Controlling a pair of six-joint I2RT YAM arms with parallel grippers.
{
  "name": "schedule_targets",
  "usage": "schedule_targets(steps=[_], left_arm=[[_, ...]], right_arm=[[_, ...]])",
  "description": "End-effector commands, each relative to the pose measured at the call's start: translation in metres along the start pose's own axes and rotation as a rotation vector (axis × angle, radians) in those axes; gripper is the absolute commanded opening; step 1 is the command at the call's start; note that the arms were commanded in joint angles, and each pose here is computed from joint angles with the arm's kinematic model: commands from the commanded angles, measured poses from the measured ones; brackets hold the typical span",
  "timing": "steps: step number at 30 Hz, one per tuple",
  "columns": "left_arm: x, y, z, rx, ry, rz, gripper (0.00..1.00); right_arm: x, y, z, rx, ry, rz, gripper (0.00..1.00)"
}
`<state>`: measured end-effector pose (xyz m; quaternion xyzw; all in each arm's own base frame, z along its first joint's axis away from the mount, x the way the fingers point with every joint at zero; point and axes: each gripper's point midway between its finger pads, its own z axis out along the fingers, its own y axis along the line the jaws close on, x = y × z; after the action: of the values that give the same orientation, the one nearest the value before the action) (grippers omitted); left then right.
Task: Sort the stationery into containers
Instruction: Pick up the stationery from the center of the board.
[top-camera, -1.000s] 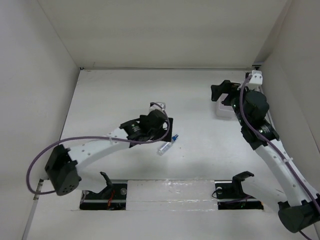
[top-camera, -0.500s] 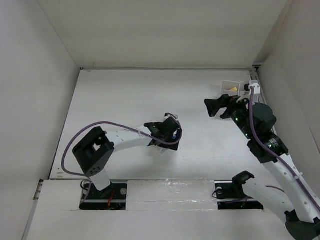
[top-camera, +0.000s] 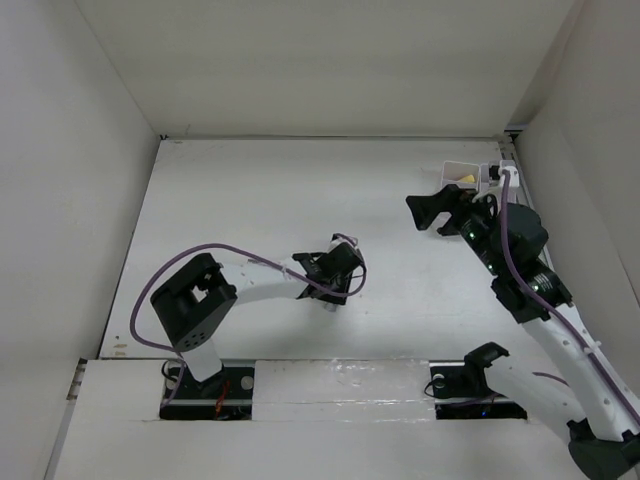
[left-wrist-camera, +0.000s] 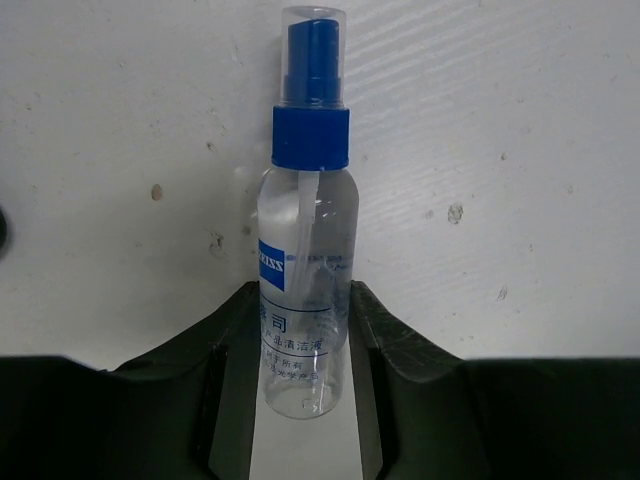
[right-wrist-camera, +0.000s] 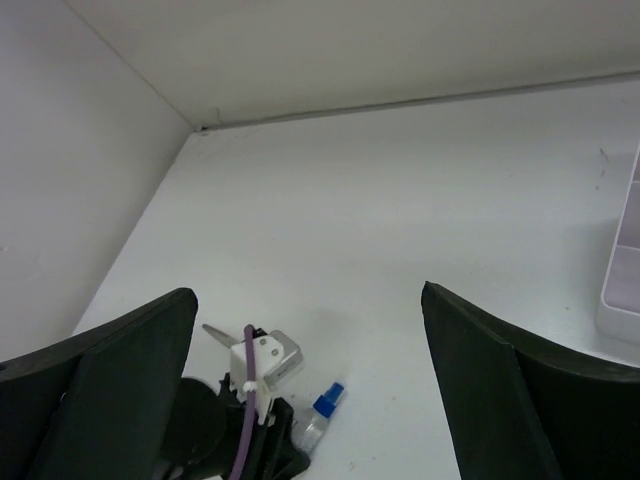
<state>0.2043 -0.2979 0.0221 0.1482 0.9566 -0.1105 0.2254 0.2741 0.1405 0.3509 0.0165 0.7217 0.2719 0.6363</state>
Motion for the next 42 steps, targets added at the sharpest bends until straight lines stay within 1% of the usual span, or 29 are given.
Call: schedule_targets(steps=[1,2,3,4,5,6,8,9,10,13,17,19,20,21,22,24,27,30,32,37,42], left_arm=[[0.001,-0.009,-0.018,0.024,-0.057,0.032,0.00],[-0.013,-0.026,-0.043,0.102,-0.137,0.049,0.00],[-0.031,-0.042,-0.058,0.168,-0.235,0.051,0.00],[-0.039,-0.052,-0.074,0.216,-0.302,0.062,0.00],[-0.051,-0.066,-0.104,0.292,-0.395,0.090,0.00],[-0.064,-0.072,-0.118,0.342,-0.467,0.082,0.00],[-0.077,-0.079,-0.141,0.407,-0.551,0.084,0.00],[-0.084,-0.076,-0.154,0.421,-0.605,0.097,0.00],[-0.095,-0.082,-0.169,0.458,-0.667,0.090,0.00],[-0.110,-0.083,-0.187,0.472,-0.757,0.121,0.00],[-0.126,-0.093,-0.196,0.464,-0.781,0.155,0.00],[-0.131,-0.098,-0.193,0.454,-0.777,0.171,0.00],[-0.136,-0.100,-0.200,0.457,-0.789,0.176,0.00],[-0.135,-0.101,-0.196,0.452,-0.780,0.179,0.00],[-0.137,-0.105,-0.201,0.471,-0.784,0.182,0.00],[-0.138,-0.107,-0.201,0.476,-0.785,0.195,0.00],[-0.135,-0.112,-0.202,0.502,-0.773,0.208,0.00],[-0.137,-0.113,-0.206,0.507,-0.781,0.206,0.00],[-0.136,-0.112,-0.204,0.498,-0.775,0.217,0.00],[-0.137,-0.116,-0.206,0.518,-0.760,0.241,0.00],[-0.145,-0.119,-0.211,0.557,-0.766,0.259,0.00]], right_arm=[[0.025,-0.008,0.022,-0.013,0.070,0.102,1.00],[0.032,-0.009,0.026,-0.053,0.108,0.126,1.00],[0.044,-0.011,0.029,-0.076,0.142,0.149,1.00],[0.049,-0.008,0.030,-0.108,0.157,0.184,1.00],[0.044,0.005,0.030,-0.193,0.143,0.188,1.00],[0.048,0.007,0.032,-0.216,0.150,0.199,1.00],[0.053,0.019,0.034,-0.277,0.152,0.231,1.00],[0.055,0.031,0.030,-0.331,0.169,0.226,1.00],[0.059,0.035,0.031,-0.346,0.185,0.236,1.00],[0.067,0.047,0.028,-0.377,0.207,0.243,1.00],[0.065,0.059,0.021,-0.403,0.194,0.237,1.00],[0.062,0.059,0.017,-0.401,0.179,0.245,1.00],[0.061,0.057,0.018,-0.390,0.172,0.245,1.00],[0.055,0.060,0.013,-0.401,0.156,0.251,1.00],[0.051,0.059,0.012,-0.392,0.142,0.262,1.00],[0.053,0.051,0.012,-0.341,0.115,0.285,1.00],[0.035,0.042,0.005,-0.291,0.023,0.325,1.00],[0.034,0.042,0.001,-0.297,0.011,0.311,1.00],[0.029,0.051,-0.002,-0.345,0.016,0.267,1.00],[0.048,0.065,-0.002,-0.440,0.112,0.218,1.00],[0.063,0.075,-0.004,-0.489,0.171,0.189,0.96]])
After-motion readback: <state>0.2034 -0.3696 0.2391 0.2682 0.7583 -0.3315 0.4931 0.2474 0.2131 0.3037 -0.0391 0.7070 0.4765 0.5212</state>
